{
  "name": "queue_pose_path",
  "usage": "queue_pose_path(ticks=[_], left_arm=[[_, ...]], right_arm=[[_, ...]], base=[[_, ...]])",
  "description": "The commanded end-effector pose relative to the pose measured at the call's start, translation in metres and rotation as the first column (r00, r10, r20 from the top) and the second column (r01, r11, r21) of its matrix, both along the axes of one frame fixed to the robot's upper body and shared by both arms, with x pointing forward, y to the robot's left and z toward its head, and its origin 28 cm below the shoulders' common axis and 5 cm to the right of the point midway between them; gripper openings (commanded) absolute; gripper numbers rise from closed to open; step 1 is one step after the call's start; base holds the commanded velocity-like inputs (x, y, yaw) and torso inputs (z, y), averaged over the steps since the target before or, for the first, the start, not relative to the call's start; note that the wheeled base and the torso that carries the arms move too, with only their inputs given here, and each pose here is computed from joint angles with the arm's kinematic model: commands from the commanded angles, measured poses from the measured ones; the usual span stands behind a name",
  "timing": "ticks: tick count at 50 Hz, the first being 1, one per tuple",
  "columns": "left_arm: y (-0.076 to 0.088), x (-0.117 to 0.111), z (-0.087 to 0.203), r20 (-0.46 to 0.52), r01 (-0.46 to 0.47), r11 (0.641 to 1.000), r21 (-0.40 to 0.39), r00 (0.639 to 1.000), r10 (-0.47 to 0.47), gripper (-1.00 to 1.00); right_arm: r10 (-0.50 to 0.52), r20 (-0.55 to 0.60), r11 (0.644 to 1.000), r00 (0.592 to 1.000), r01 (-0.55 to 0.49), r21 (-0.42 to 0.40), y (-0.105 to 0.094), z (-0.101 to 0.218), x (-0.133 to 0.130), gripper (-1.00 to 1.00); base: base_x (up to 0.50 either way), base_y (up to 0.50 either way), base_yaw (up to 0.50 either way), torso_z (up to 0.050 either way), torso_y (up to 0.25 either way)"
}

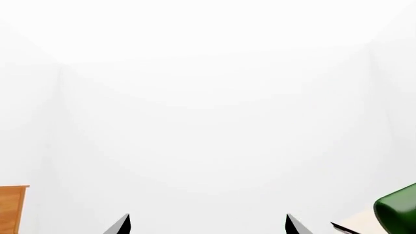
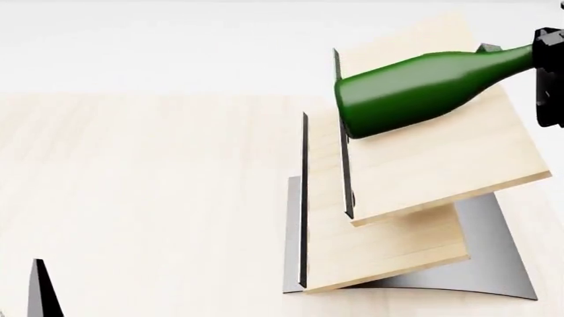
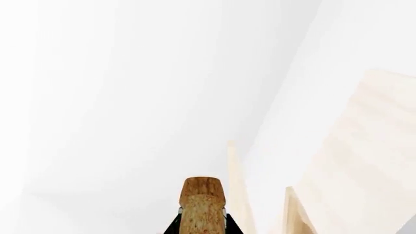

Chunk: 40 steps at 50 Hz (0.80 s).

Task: Put the wine bottle on the wine rack.

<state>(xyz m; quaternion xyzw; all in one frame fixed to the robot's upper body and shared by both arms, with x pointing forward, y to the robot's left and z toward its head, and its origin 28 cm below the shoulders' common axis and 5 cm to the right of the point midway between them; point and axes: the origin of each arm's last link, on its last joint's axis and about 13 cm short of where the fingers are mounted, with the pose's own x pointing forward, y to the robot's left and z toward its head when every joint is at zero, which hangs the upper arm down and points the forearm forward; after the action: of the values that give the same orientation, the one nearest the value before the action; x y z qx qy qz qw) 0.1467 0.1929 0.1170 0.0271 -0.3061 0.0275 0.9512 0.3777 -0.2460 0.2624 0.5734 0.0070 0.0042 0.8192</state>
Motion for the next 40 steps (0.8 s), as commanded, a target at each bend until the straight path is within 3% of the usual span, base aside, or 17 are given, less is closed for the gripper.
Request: queue_pose_path(ticks=[1,24,40], left_arm=[[-0.0003,0.0001,-0.0003,-0.001,0.001,1.000,0.000,1.000,-0.001,1.00],[-0.0006,0.0007,-0.0017,-0.003,0.003,1.000,0.001,1.000,-0.003,1.00],[-0.0006,0.0000,-0.0018,-0.003,0.003,1.000,0.001,1.000,-0.003,1.00]], right_arm=[[0.000,0.041,1.000,0.999,0.000,0.005,-0.0022,0.0031,0.0003,-1.00],[0.008,0.043,1.000,0.999,-0.008,-0.001,-0.0002,-0.0002,-0.0008,-1.00],[0.017,0.074,0.998,0.997,-0.012,-0.062,0.0037,0.0069,-0.0062,-1.00]], base=[[0.00,0.00,0.00,0.000,0.000],[0.00,0.00,0.00,0.000,0.000],[0.00,0.00,0.00,0.000,0.001]])
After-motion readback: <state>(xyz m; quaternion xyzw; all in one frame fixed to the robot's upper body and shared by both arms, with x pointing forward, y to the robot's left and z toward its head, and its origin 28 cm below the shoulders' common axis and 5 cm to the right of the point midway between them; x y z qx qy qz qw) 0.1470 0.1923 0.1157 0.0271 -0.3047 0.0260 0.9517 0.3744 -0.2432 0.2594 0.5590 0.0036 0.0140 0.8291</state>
